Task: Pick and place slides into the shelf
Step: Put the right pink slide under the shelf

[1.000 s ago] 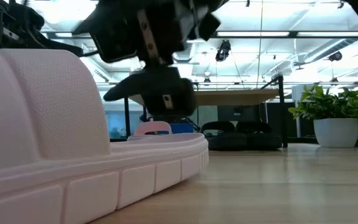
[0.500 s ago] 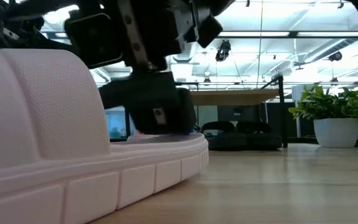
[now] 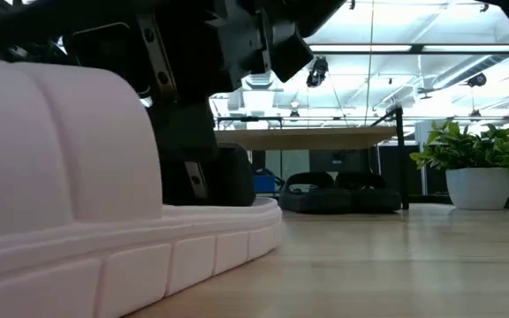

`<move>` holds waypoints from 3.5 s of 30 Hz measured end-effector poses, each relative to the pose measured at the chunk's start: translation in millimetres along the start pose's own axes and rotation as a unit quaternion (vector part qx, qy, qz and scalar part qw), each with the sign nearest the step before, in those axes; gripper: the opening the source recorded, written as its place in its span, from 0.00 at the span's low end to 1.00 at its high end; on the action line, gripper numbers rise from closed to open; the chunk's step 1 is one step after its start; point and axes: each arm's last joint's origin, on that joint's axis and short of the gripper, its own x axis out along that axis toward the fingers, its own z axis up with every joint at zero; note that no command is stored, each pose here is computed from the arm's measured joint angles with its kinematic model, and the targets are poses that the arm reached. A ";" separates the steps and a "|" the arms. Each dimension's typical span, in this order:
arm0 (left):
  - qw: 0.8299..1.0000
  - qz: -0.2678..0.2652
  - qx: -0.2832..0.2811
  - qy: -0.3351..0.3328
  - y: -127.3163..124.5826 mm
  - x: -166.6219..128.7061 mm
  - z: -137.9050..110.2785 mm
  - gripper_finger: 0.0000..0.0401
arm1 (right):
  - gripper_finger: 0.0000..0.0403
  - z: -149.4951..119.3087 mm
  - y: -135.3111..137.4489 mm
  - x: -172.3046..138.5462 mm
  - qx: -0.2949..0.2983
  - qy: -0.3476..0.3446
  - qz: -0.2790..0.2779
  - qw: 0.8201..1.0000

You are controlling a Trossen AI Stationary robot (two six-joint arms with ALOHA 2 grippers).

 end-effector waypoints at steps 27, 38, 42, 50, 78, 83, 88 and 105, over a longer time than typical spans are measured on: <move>1.000 0.000 0.000 0.000 0.0 0.0 0.0 0.00 | 0.03 -40.1 36.9 -98.7 0.386 -0.443 -0.328 0.740; 1.000 0.000 0.000 0.000 0.0 0.0 0.0 0.00 | 0.04 -51.0 19.5 -99.1 0.376 -0.511 -0.373 0.677; 1.000 0.000 0.000 0.000 0.0 0.0 0.1 0.00 | 0.13 -57.0 7.4 -95.2 0.374 -0.517 -0.382 0.669; 1.000 0.000 0.000 0.000 0.0 0.0 0.0 0.00 | 0.44 -63.0 -6.4 -88.7 0.350 -0.425 -0.427 0.718; 1.000 0.000 0.000 0.000 0.0 0.0 0.0 0.00 | 0.56 -67.8 15.6 -120.3 -0.490 0.165 -0.576 0.633; 1.000 0.000 0.000 0.000 0.0 0.0 0.0 0.00 | 0.56 -71.5 6.5 -112.8 -0.523 0.191 -0.540 0.631; 1.000 0.000 0.000 0.000 0.0 0.0 0.0 0.00 | 0.56 -66.4 7.7 -105.2 -0.572 0.168 -0.524 0.609; 1.000 0.000 0.000 0.000 0.0 0.0 0.0 0.00 | 0.38 -61.2 2.9 -92.6 -0.619 0.121 -0.444 0.637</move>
